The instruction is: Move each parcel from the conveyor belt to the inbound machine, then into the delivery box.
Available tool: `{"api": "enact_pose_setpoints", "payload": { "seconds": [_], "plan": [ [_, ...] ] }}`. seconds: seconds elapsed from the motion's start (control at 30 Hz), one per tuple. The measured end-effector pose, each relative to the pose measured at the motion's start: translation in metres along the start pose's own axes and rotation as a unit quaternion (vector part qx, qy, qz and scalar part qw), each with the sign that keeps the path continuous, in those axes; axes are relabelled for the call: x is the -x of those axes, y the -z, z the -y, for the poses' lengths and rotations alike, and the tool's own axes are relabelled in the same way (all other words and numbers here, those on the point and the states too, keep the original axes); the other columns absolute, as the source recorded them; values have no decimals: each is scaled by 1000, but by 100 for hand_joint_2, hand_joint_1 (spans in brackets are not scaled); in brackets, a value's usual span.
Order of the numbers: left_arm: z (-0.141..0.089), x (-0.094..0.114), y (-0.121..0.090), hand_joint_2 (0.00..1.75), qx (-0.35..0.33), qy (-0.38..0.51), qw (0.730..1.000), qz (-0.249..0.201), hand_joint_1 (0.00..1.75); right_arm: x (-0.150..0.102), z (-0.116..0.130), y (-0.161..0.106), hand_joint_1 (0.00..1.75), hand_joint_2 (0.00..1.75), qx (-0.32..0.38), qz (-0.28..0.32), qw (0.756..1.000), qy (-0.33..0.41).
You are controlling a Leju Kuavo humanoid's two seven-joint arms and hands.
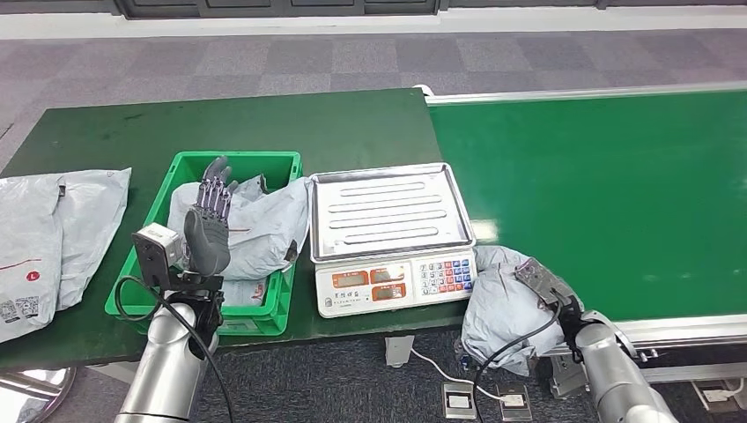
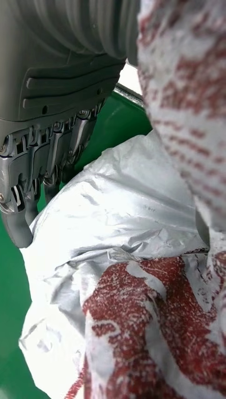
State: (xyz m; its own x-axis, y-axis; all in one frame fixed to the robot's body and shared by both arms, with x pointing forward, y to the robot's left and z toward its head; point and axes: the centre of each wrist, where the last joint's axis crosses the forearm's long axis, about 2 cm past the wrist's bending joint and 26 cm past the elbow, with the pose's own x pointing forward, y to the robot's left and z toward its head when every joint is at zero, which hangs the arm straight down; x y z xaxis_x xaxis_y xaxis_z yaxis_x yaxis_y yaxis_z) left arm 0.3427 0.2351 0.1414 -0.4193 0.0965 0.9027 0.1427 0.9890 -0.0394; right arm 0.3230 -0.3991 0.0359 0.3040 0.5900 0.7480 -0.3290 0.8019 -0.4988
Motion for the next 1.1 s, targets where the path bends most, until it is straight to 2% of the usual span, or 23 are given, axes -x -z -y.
{"api": "enact_pose_setpoints", "payload": {
  "seconds": [0.2,0.27,0.37,0.43,0.6,0.93,1.07,1.1],
  "plan": [
    [0,0,0,0,0,0,1000,1,0,-1,-2,0,0,175,-8,9,1000,3],
    [0,0,0,0,0,-1,1000,4,0,0,-6,-4,0,175,-34,64,997,31],
    [0,0,1,0,0,-1,1000,9,0,-8,-13,-15,0,175,-83,188,976,70],
    [0,-1,2,0,-1,-2,1000,11,0,-15,-16,-20,0,175,-93,218,969,66],
    [0,-2,4,0,0,-2,1000,14,0,-23,-18,-28,0,175,-97,251,962,54],
    [0,-2,9,0,0,-4,1000,15,0,-29,-21,-32,0,175,-147,298,942,53],
    [0,-1,10,0,0,-5,1000,10,0,-36,-24,-30,0,175,-157,280,947,32],
    [0,-1,10,0,0,-5,1000,7,0,-39,-23,-28,19,175,-152,266,952,22]
  ]
}}
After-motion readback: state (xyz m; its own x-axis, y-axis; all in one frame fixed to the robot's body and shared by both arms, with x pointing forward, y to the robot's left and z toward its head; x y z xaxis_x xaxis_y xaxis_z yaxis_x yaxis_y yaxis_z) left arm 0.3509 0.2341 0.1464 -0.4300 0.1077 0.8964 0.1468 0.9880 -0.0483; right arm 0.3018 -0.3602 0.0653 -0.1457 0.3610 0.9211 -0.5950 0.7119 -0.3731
